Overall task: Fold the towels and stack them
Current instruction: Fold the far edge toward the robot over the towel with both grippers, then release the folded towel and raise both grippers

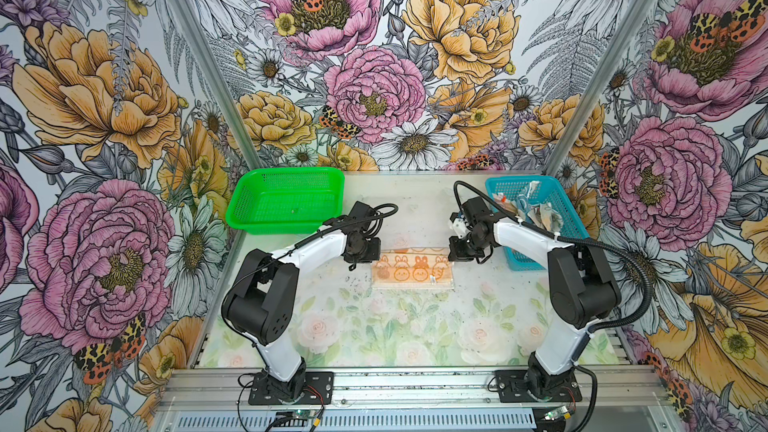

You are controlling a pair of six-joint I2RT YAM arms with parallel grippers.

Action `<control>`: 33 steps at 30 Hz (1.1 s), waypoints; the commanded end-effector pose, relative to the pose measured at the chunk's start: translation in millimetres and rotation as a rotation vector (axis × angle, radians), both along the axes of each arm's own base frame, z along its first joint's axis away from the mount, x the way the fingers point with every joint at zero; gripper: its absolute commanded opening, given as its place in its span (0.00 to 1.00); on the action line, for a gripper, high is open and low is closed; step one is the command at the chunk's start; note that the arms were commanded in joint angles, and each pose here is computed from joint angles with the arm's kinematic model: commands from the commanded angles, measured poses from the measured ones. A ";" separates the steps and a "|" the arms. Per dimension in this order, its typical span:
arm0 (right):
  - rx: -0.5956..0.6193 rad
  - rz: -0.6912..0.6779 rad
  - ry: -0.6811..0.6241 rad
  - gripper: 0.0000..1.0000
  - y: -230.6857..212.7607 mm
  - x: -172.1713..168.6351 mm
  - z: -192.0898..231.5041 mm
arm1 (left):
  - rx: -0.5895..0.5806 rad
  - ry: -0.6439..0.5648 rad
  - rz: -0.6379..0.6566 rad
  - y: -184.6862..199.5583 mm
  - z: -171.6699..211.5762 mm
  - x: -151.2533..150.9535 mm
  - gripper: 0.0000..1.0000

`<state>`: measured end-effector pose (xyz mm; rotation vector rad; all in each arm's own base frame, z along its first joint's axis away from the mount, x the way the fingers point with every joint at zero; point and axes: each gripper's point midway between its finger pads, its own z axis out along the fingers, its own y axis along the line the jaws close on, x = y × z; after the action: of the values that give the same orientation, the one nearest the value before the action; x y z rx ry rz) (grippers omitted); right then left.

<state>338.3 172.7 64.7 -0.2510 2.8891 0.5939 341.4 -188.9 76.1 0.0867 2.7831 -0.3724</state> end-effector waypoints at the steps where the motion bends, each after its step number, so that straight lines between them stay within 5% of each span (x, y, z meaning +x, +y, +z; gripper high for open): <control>1: -0.040 -0.027 -0.028 0.00 -9.0 -5.0 6.8 | 0.002 -0.018 0.041 10.1 7.3 -4.4 0.00; 20: -0.054 -0.035 0.031 0.05 -8.3 -27.1 -30.2 | -0.012 0.043 0.024 -3.3 -21.7 -31.3 0.00; 27: 0.025 -0.063 -0.033 0.49 2.9 -18.6 6.3 | -0.084 -0.032 -0.044 -23.7 19.5 -27.0 0.95; 33: 0.125 -0.100 -0.095 0.76 19.1 -17.6 48.0 | -0.259 -0.053 0.008 -36.3 58.6 -25.6 0.99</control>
<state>311.2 176.9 76.5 -0.1416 2.8425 0.6291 312.0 -213.8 106.4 0.0843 2.7171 -0.5548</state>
